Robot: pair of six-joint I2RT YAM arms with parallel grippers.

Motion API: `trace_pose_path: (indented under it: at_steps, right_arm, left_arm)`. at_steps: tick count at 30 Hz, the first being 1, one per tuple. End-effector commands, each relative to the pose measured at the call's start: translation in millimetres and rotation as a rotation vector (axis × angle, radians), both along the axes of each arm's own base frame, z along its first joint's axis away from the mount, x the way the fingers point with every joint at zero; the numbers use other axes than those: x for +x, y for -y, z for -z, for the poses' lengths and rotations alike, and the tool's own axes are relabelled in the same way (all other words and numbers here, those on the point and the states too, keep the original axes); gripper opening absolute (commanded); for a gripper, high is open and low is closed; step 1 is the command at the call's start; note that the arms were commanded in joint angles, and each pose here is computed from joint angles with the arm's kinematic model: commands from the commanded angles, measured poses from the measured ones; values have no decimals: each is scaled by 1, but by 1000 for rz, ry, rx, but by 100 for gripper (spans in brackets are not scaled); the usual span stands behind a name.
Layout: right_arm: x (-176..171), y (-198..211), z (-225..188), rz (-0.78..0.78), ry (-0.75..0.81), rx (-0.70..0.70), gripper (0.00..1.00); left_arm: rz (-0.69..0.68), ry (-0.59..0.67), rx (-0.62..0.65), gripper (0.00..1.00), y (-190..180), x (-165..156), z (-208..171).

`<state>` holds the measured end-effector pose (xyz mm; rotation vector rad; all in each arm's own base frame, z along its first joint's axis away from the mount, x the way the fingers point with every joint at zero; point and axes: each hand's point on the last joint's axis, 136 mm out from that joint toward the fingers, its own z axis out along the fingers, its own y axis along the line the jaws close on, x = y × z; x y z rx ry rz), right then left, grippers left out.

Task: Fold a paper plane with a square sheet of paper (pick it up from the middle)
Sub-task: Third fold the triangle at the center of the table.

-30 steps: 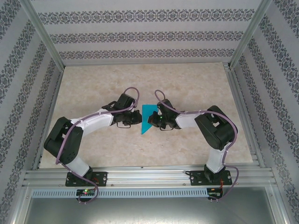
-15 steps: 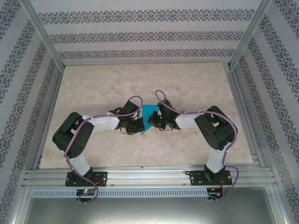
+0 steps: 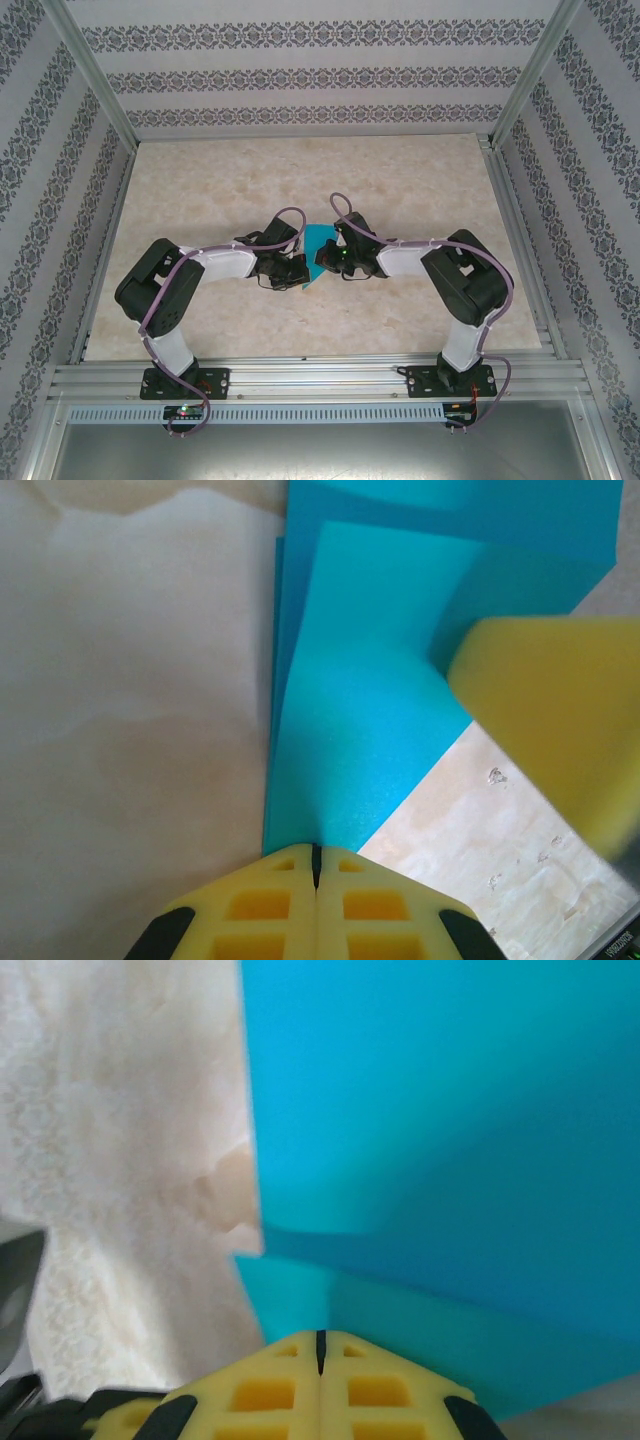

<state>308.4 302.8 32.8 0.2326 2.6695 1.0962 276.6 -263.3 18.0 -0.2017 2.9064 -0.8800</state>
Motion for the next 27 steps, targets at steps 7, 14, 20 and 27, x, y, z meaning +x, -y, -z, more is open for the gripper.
trace_pose_path:
  at_steps: [7,14,20,27]
  right_arm:
    - [-34,-7,7,-64,-30,-6,0]
    - [-39,-8,19,-43,-80,23,0]
    - [-35,-14,11,-52,-66,48,0]
    - [-32,-12,19,-39,-76,16,0]
  left_arm:
    - [7,-90,106,0,-17,-23,29]
    - [17,-77,100,0,-16,-22,28]
    - [21,-81,112,0,-18,-23,30]
    - [25,-87,127,0,-20,-25,31]
